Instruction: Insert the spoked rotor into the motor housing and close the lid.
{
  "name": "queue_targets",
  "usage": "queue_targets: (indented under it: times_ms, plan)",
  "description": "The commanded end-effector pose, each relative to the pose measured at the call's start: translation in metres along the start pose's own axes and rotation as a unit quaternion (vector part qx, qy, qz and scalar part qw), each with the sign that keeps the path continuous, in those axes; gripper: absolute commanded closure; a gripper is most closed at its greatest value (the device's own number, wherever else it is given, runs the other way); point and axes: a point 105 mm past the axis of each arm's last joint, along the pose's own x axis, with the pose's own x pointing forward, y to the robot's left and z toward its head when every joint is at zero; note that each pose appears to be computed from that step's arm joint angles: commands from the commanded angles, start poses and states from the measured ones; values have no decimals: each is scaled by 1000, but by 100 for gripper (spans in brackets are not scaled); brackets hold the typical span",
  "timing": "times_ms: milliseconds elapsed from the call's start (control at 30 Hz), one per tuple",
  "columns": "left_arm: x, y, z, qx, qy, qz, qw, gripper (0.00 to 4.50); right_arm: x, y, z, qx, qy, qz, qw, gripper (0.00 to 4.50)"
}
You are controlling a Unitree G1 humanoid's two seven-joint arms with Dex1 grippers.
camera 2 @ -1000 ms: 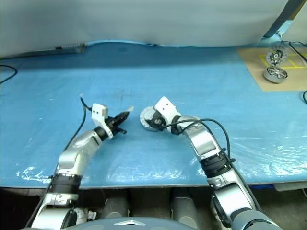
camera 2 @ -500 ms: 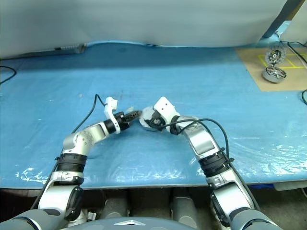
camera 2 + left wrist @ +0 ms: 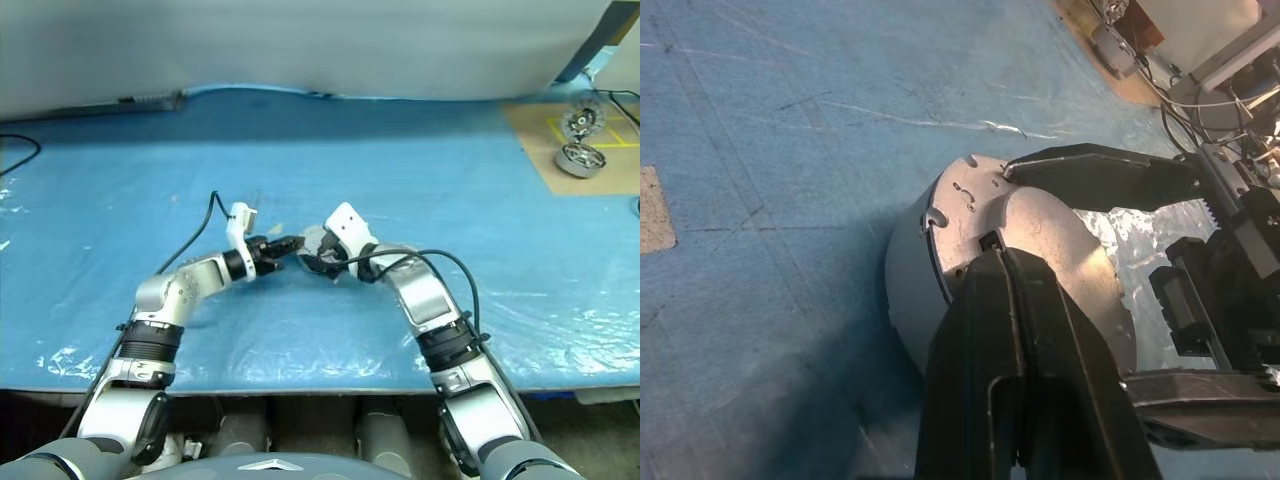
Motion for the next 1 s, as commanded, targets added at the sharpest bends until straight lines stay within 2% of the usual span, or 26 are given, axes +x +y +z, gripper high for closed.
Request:
queue_targets:
  times_ms: [33,133,300,500,833,933,1000]
  plan:
    - [1,2,-15,-2,30,6,1000,450,-20,-1,5,103,-33,19,994,2]
    - [1,2,-15,0,29,7,1000,450,-37,-8,8,170,-57,16,984,2]
    - [1,2,-15,4,29,7,1000,450,-58,-27,2,295,-87,-18,951,2]
    - [4,1,-16,8,30,4,1000,450,-50,-21,-18,393,-56,-17,918,2]
    - [3,1,-19,9,29,6,1000,450,-33,-4,-13,516,-82,53,851,2]
    - [2,1,-20,8,29,8,1000,450,-36,-7,-10,540,-95,66,834,60]
    - [2,1,-21,8,29,9,1000,450,-39,-6,-11,548,-95,75,827,127]
